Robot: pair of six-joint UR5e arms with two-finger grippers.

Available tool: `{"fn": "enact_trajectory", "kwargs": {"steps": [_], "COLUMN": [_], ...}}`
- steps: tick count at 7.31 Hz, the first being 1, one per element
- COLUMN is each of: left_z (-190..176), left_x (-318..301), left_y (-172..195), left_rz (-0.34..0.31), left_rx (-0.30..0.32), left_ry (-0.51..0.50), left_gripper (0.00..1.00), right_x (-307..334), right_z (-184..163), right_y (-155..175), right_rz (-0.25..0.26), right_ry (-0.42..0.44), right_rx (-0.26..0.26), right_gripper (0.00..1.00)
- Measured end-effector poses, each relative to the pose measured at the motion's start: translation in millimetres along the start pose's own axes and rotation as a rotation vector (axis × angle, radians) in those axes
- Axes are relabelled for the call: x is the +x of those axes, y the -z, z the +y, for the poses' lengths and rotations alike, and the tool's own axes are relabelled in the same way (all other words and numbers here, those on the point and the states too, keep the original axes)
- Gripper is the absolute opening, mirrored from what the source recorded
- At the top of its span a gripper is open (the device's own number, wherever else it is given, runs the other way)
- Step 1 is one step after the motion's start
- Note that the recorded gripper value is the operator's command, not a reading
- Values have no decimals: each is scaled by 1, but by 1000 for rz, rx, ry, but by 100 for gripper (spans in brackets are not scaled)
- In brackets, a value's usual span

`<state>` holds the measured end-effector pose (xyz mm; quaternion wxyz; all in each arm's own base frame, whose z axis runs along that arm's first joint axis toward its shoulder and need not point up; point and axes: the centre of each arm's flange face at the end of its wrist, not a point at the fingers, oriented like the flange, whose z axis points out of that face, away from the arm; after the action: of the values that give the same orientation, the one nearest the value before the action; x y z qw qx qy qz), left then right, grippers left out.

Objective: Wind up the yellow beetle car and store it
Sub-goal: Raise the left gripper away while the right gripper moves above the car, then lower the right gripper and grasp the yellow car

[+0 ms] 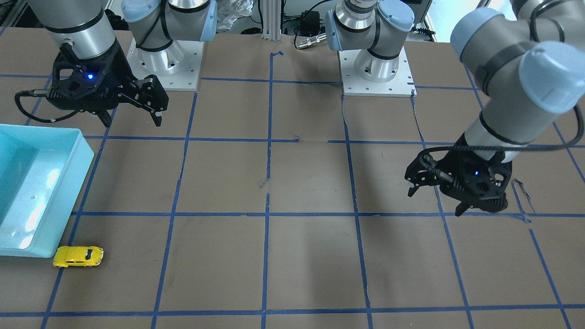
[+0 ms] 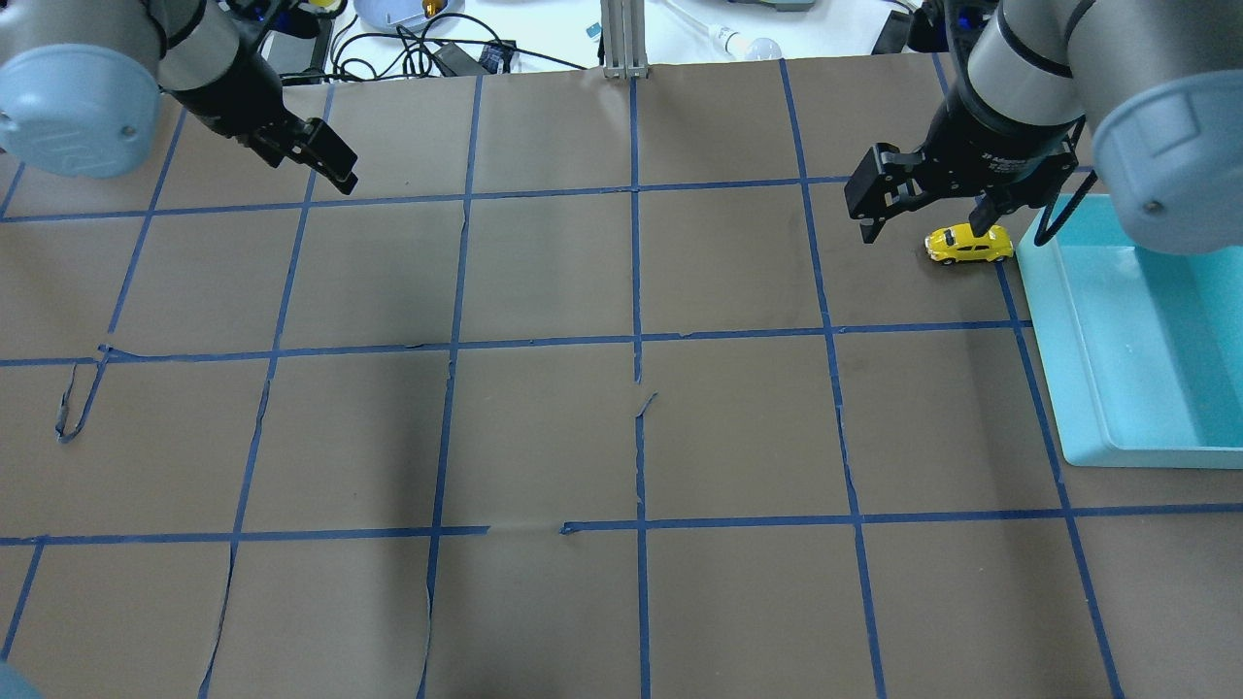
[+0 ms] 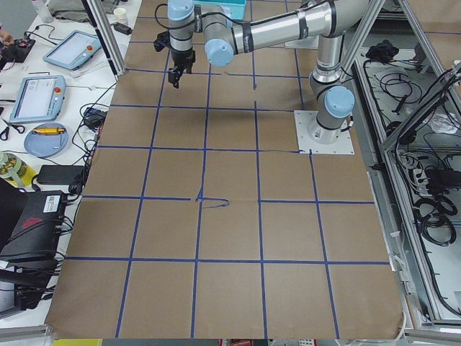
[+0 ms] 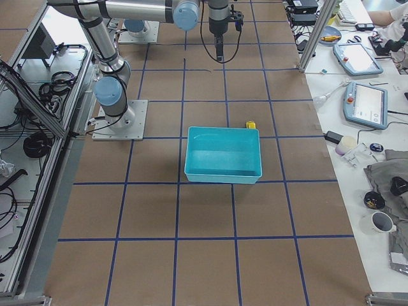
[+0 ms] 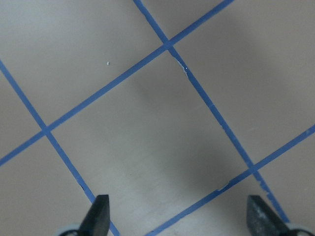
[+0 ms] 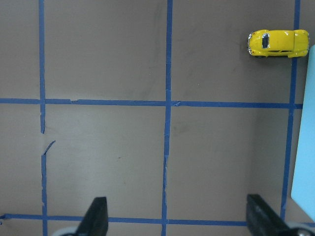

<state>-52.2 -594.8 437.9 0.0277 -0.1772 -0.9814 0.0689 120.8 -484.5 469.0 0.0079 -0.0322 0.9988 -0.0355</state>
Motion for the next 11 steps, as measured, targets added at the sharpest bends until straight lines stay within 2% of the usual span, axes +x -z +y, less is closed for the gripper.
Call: {"fn": "enact_trajectory", "kwargs": {"steps": [2, 3, 5, 7, 9, 11], "left_z": [37, 49, 53, 50, 53, 56], "left_x": [30, 42, 76, 99, 102, 98], "left_y": [60, 75, 80, 76, 80, 84], "left_rz": [16, 21, 31, -26, -53, -55], "left_rx": [-4, -16, -53, -88, -87, -80], "left_ry": [123, 152, 180, 207, 208, 224], "left_gripper": [100, 100, 100, 100, 100, 100], "right_x": [14, 25, 54, 92, 115, 133], "right_z": [-25, -40, -64, -82, -99, -112], "right_y": [-28, -46, -75, -104, -135, -169], "right_rz": [-5, -4, 10, 22, 49, 93], "right_ry": [112, 208, 428, 662, 901, 1105], "right_rx": [-1, 0, 8, 4, -6, -46], "right_gripper": [100, 100, 100, 100, 100, 100]}}
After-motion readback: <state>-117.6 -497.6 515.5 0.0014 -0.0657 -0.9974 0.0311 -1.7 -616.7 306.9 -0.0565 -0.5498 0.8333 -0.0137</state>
